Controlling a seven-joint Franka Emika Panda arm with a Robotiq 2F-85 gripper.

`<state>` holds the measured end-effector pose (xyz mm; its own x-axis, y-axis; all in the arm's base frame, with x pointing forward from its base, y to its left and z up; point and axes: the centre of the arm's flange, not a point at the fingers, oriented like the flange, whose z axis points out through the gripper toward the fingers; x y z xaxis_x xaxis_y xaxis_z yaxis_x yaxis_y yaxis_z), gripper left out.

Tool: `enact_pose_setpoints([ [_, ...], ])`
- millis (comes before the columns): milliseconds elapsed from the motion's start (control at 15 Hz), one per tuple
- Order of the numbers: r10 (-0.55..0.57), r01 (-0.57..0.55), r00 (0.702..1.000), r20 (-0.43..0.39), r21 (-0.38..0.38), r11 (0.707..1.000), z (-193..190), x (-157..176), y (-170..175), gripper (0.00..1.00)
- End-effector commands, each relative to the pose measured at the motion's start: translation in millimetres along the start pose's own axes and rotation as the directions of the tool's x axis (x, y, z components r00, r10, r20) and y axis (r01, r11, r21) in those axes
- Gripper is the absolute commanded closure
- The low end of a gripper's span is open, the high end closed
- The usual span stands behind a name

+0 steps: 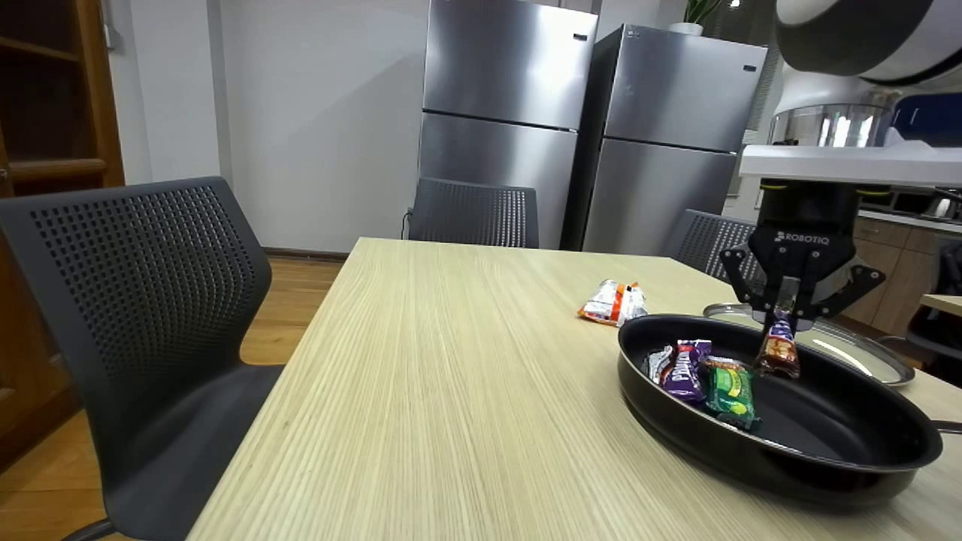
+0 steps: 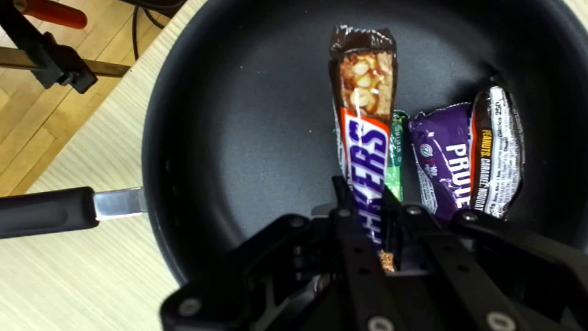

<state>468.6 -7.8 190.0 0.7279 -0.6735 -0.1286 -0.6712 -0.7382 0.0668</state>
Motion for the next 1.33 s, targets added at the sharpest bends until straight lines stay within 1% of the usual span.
enact_pose_setpoints([
  [0, -0.019, 0.020, 0.999, 0.030, -0.030, 0.999, 10.7, 15.4, 11.6, 0.97],
  [267, -0.016, 0.020, 0.998, 0.059, -0.066, 0.998, 30.6, 25.5, 14.5, 0.97],
  [600, -0.005, 0.013, 0.996, 0.084, -0.088, 0.996, 51.6, 40.2, 13.1, 0.97],
  [1133, -0.026, 0.035, 0.995, 0.092, -0.099, 0.995, 61.6, 49.2, 4.2, 0.97],
  [1200, -0.032, 0.041, 0.995, 0.093, -0.097, 0.994, 61.4, 48.5, 3.8, 0.80],
  [1267, -0.034, 0.042, 0.995, 0.090, -0.096, 0.994, 60.2, 47.8, 4.2, 0.60],
])
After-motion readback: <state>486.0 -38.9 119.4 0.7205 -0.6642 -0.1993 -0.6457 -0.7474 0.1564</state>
